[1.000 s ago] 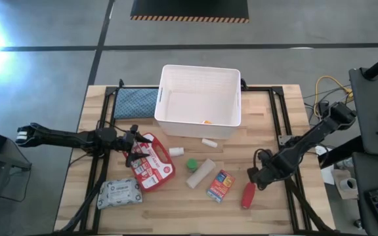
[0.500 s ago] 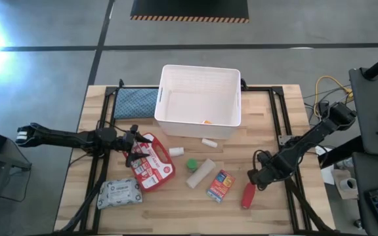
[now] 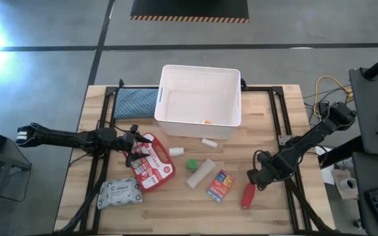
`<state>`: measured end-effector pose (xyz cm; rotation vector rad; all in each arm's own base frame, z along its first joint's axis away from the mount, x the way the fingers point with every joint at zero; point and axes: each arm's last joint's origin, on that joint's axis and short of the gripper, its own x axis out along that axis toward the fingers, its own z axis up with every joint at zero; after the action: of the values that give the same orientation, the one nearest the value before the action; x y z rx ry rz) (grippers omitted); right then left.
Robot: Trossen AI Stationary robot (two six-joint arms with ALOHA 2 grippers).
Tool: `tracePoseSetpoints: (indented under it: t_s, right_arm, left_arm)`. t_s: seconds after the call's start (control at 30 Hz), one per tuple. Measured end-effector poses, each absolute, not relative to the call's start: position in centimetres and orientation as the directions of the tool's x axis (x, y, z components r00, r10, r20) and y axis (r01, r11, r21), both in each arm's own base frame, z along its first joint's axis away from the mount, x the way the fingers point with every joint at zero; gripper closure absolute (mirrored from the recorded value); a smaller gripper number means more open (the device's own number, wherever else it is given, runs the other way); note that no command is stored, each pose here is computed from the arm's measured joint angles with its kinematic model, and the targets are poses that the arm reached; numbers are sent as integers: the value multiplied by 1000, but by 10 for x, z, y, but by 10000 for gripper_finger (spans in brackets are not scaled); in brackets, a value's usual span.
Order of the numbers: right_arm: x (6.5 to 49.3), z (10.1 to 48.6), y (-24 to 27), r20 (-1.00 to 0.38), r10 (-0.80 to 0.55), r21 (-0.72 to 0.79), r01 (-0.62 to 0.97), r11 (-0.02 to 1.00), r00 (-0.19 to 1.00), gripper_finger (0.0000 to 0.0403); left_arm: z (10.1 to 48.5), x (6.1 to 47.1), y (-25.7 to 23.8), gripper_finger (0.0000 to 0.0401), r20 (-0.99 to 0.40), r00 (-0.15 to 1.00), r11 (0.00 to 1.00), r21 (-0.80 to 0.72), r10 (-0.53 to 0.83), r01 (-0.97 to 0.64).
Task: Pick & place medical supplies in basket/bin
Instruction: Put the right white pill bottle in the white bin
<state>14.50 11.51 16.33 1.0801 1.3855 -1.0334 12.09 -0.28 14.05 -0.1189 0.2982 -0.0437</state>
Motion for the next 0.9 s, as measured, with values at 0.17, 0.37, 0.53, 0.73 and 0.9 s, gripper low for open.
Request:
tracePoseSetpoints:
  t_s: [0.17, 0.37, 0.53, 0.73, 0.9]
  right_arm:
    - [147, 163, 116, -996, 84, -4, 976, 219, -23, 78]
    - [148, 163, 117, -996, 89, 4, 976, 216, -15, 116]
    - [148, 163, 117, -996, 88, 4, 977, 213, -15, 170]
    - [146, 162, 116, -996, 83, -2, 981, 194, -18, 216]
    - [151, 166, 116, -998, 34, 63, 981, 182, 58, 230]
  left_arm:
    - [141, 121, -3, 120, -290, 955, 992, -123, -60, 25]
    - [141, 121, -3, 120, -290, 955, 992, -123, -60, 25]
    - [141, 121, -3, 120, -290, 955, 992, -123, -60, 25]
    - [141, 121, -3, 120, -290, 955, 992, -123, -60, 25]
    - [141, 121, -3, 120, -290, 955, 992, -123, -60, 25]
